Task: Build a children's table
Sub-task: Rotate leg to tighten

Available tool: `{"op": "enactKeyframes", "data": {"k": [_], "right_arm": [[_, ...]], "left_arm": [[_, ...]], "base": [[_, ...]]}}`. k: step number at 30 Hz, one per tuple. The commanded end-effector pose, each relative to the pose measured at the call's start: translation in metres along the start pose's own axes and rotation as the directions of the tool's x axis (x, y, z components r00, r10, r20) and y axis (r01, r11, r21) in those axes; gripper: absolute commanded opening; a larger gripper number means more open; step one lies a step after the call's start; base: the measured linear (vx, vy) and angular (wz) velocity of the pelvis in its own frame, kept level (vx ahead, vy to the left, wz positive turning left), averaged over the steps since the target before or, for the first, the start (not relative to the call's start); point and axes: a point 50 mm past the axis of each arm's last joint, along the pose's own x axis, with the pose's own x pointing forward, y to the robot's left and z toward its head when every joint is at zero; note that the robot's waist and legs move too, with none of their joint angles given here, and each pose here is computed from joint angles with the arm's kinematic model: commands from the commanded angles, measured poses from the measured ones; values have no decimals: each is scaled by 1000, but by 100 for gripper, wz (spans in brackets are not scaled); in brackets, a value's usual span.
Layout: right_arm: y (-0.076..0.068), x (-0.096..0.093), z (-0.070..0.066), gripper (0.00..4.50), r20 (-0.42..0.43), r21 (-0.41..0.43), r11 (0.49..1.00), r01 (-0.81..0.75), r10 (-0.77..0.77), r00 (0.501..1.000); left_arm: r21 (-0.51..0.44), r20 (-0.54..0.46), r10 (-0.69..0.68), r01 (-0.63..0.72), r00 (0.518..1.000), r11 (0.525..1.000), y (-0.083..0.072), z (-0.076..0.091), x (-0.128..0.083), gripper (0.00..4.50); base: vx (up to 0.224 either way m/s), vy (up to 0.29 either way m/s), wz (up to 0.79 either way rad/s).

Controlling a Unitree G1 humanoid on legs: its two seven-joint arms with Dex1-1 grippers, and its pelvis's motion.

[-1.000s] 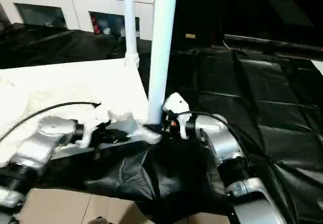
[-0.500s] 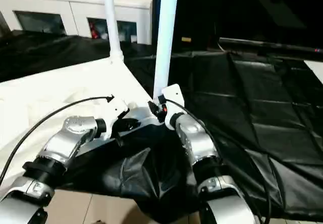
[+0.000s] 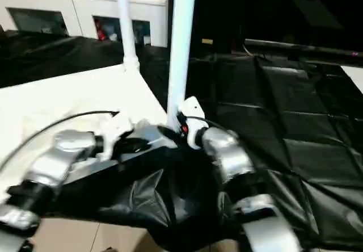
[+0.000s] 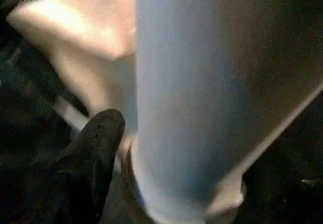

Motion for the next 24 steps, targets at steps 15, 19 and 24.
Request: {"op": "enactKeyframes", "data": {"k": [15,19,24], "right_arm": [[9,-16,1,311,-5,-45,972,-230,230,973],[11,-14,1,280,-4,-42,969,-243,243,970],[12,-15,-3,272,-15,-34,967,-252,252,968]], "left_arm": [[79,28,-143,140,989,987,-6,11,-15,0],[70,27,-151,149,988,986,-8,8,-15,0],[58,24,-144,142,989,988,-9,7,-14,0]], "base": [[0,0,0],[0,0,0],[0,0,0]]}}
